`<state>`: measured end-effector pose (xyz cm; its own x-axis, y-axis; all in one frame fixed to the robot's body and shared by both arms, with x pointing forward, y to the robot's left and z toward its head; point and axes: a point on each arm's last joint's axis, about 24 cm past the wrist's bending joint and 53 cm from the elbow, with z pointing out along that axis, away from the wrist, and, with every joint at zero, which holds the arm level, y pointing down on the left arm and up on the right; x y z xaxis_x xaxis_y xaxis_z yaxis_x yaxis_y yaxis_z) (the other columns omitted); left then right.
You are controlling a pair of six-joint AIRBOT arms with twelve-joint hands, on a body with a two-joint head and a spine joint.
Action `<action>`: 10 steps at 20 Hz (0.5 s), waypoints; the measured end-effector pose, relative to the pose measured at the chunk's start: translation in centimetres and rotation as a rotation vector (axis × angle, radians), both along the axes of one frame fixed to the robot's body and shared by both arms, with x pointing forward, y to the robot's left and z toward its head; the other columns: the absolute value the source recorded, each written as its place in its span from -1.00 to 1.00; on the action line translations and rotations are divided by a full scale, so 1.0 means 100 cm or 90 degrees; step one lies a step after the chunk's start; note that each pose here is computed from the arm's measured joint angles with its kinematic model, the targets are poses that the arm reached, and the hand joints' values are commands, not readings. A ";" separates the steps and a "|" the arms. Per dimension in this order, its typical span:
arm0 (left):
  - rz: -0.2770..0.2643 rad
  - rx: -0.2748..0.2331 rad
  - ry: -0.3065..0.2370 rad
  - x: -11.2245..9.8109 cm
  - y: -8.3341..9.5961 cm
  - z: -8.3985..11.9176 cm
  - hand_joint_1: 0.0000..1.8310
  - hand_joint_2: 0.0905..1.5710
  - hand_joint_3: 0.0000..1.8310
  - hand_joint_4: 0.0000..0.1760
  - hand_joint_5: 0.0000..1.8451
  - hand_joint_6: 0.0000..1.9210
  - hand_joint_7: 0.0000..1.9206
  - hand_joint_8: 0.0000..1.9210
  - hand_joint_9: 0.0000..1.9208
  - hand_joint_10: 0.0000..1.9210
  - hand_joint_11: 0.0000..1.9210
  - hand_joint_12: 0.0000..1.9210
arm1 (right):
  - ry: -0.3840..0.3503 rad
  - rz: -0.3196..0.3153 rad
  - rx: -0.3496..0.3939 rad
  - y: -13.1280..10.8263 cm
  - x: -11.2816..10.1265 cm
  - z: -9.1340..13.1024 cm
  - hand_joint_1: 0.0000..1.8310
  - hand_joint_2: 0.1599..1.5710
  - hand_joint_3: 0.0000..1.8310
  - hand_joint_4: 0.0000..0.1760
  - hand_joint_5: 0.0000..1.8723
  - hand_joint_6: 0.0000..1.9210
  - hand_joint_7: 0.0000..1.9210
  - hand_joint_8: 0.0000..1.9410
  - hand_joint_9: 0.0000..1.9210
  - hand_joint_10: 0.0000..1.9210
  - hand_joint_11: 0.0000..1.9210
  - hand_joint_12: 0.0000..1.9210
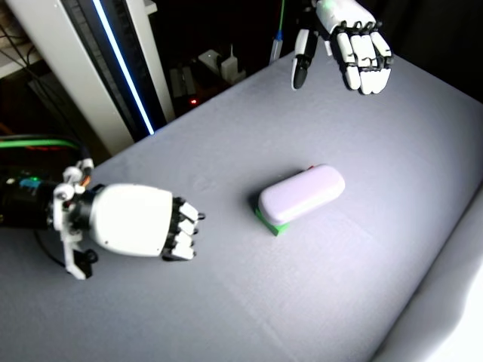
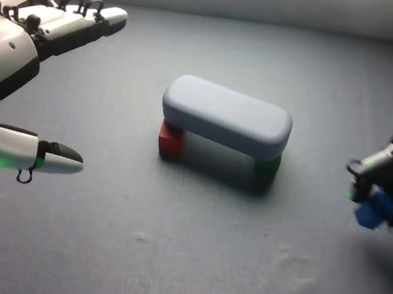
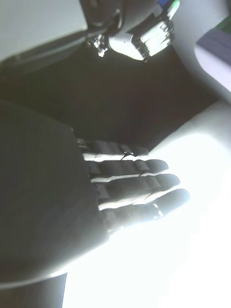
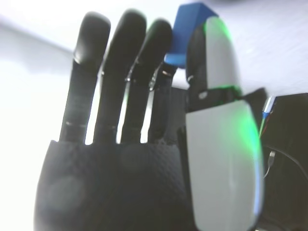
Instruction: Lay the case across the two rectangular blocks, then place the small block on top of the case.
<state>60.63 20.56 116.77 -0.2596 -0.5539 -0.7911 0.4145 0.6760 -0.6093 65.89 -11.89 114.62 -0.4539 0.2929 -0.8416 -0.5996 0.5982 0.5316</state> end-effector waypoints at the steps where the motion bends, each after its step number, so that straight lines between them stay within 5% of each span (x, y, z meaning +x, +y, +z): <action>1: 0.000 0.002 0.000 -0.001 0.002 -0.002 0.01 -0.05 -1.00 -0.02 -0.87 -1.00 -0.73 -1.00 -0.73 -1.00 -1.00 0.03 | -0.008 0.003 0.008 0.004 0.002 0.005 0.34 0.38 -1.00 -1.00 -0.04 0.09 0.03 0.17 -0.09 0.29 -0.29 0.68; 3: 0.009 -0.002 0.011 -0.005 0.007 -0.007 0.02 -0.03 -1.00 -0.06 -0.87 -1.00 -0.77 -1.00 -0.75 -1.00 -1.00 -0.01 | -0.032 0.007 0.032 0.012 0.009 0.023 0.34 0.36 -1.00 -0.99 0.01 0.05 0.03 0.13 -0.10 0.21 -0.33 0.67; 4: 0.015 -0.004 0.016 -0.006 0.010 -0.010 -0.01 -0.02 -0.99 -0.05 -0.88 -1.00 -0.78 -1.00 -0.76 -1.00 -1.00 -0.02 | -0.042 0.005 0.042 0.012 0.012 0.032 0.36 0.37 -1.00 -1.00 0.05 -0.10 -0.01 0.30 -0.13 0.39 -0.45 0.75; 5: 0.021 -0.007 0.016 -0.006 0.013 -0.010 -0.03 -0.01 -0.99 0.21 -0.89 -1.00 -0.79 -1.00 -0.76 -1.00 -1.00 -0.06 | -0.053 0.004 0.053 0.013 0.015 0.040 0.36 0.37 -1.00 -1.00 0.06 -0.13 -0.02 0.32 -0.15 0.46 -0.41 0.83; 6: 0.030 -0.012 0.015 -0.005 0.017 -0.009 -0.04 0.00 -0.99 0.36 -0.90 -1.00 -0.79 -1.00 -0.77 -1.00 -1.00 -0.09 | -0.064 0.001 0.063 0.014 0.020 0.049 0.35 0.35 -1.00 -1.00 0.05 -0.05 0.05 0.14 -0.12 0.30 -0.35 0.71; 8: 0.030 -0.014 0.013 -0.005 0.018 -0.008 -0.04 0.01 -0.99 0.34 -0.89 -1.00 -0.79 -1.00 -0.77 -1.00 -1.00 -0.09 | -0.076 -0.001 0.072 0.016 0.024 0.059 0.34 0.35 -1.00 -1.00 0.02 0.04 0.07 0.06 -0.13 0.20 -0.42 0.66; 10: 0.029 -0.013 0.012 -0.007 0.018 -0.009 -0.04 0.03 -0.99 0.28 -0.91 -1.00 -0.80 -1.00 -0.77 -1.00 -1.00 -0.15 | -0.095 0.003 0.082 0.023 0.027 0.071 0.49 0.36 -1.00 -1.00 -0.05 0.18 0.08 -0.05 -0.10 0.28 -0.41 0.58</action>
<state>59.97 22.33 115.89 -0.2485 -0.5819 -0.7743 0.3712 0.6812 -0.6310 68.57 -9.62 121.69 -0.3290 0.4002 -0.8553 -0.6801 0.5280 0.5086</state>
